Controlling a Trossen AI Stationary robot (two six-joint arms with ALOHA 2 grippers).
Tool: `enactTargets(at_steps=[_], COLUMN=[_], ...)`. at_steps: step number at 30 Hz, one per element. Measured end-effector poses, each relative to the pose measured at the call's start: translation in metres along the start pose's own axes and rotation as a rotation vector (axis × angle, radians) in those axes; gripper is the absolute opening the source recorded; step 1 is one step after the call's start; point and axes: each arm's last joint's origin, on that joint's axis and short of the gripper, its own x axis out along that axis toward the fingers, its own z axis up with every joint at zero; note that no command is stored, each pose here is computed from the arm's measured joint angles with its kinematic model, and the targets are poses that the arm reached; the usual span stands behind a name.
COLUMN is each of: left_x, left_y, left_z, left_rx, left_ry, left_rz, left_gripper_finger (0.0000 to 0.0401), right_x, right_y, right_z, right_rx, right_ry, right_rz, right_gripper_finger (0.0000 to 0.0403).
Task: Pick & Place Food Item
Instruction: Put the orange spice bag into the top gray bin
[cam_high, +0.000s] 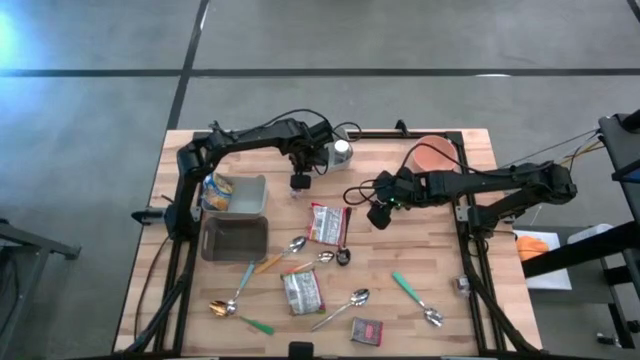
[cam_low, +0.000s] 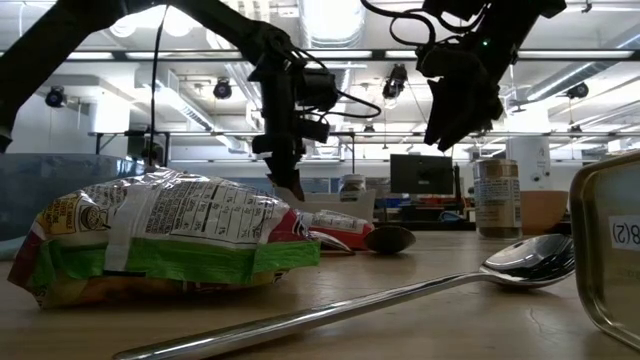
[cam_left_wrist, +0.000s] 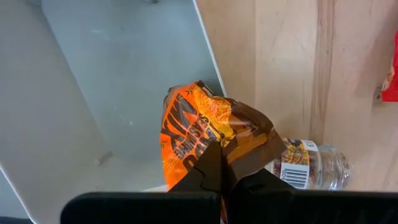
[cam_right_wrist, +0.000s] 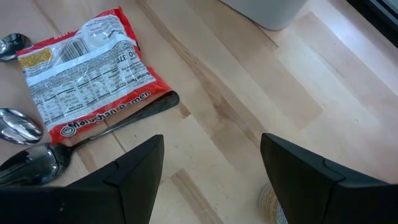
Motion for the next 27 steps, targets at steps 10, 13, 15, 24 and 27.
enactTargets(at_steps=[10,13,15,24,27], left_x=[-0.0012,-0.0012,-0.0012,-0.0014,-0.0014], left_y=[0.0012,0.0012,0.0018,0.0033,0.0036], left_z=[0.0022,0.0022,0.0021,0.0017,0.0019], left_rx=[-0.004,-0.004,-0.009,-0.016,-0.017], left_ry=[-0.007,-0.003,0.004,0.027,0.027], left_rz=[0.031,0.037,0.054,0.102,0.109], left_gripper_finger=[0.0000,0.0002,0.0012,0.0128,0.0159], right_x=[0.0000,0.0000,0.0000,0.0000,0.0000], right_y=[0.0001,0.0001,0.0001,0.0001,0.0001], right_z=[0.0002,0.0002,0.0002,0.0002,0.0001], right_rx=[0.000,0.000,0.000,0.000,0.000], right_ry=[-0.002,-0.002,-0.002,-0.001,-0.001], right_rz=[0.001,0.001,0.001,0.001,0.001], right_gripper_finger=[0.0267,0.0267,0.0267,0.0267,0.0267])
